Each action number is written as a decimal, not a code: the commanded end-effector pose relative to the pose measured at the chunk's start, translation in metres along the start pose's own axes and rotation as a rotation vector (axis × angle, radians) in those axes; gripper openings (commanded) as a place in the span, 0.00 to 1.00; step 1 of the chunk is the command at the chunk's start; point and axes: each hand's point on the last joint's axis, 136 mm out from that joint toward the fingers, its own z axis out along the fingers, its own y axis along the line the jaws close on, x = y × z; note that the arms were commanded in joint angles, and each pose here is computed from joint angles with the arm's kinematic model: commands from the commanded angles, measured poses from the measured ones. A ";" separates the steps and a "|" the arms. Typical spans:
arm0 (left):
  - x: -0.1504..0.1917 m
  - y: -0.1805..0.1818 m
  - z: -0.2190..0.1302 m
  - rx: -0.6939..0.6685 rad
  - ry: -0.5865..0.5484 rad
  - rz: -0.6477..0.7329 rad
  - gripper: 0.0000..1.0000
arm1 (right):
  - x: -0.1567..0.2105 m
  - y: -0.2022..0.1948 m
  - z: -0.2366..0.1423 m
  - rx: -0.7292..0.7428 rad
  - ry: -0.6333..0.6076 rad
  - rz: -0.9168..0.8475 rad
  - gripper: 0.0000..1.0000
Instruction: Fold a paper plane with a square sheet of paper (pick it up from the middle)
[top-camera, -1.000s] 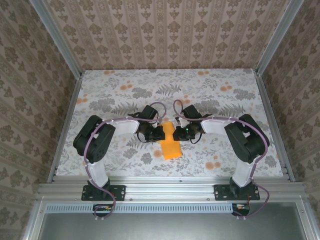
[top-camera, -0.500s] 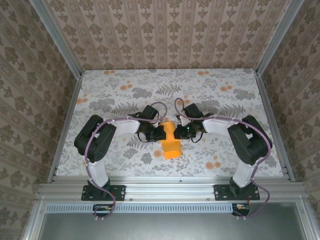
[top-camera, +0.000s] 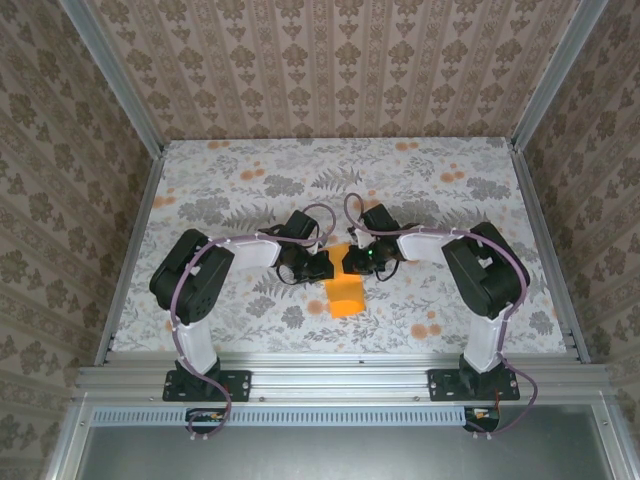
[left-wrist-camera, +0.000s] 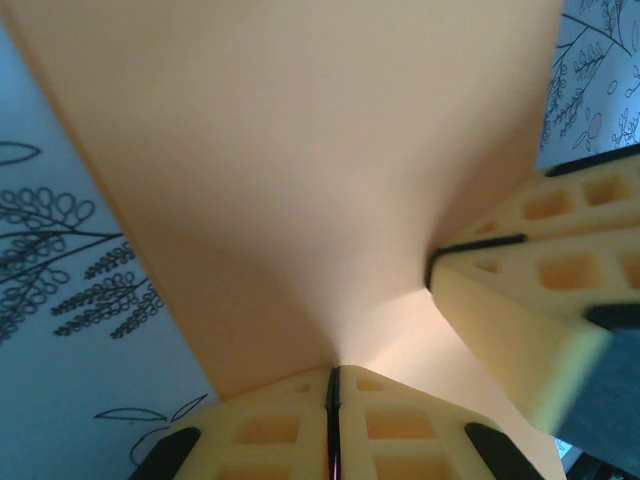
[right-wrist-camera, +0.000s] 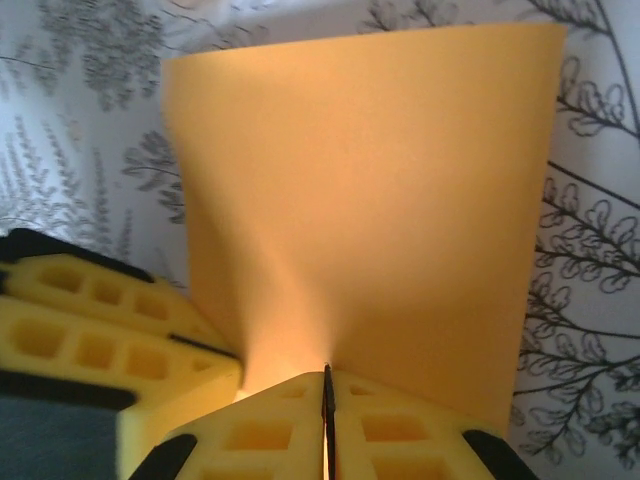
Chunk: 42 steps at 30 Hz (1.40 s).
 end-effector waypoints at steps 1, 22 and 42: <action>0.039 0.062 0.020 -0.209 0.104 -0.052 0.10 | -0.007 -0.015 0.001 0.064 -0.015 -0.003 0.12; 0.042 0.065 0.022 -0.211 0.112 -0.051 0.09 | -0.032 0.009 -0.033 -0.051 -0.131 0.006 0.13; 0.049 0.068 0.017 -0.217 0.117 -0.048 0.09 | -0.039 -0.046 -0.004 0.037 -0.105 0.070 0.12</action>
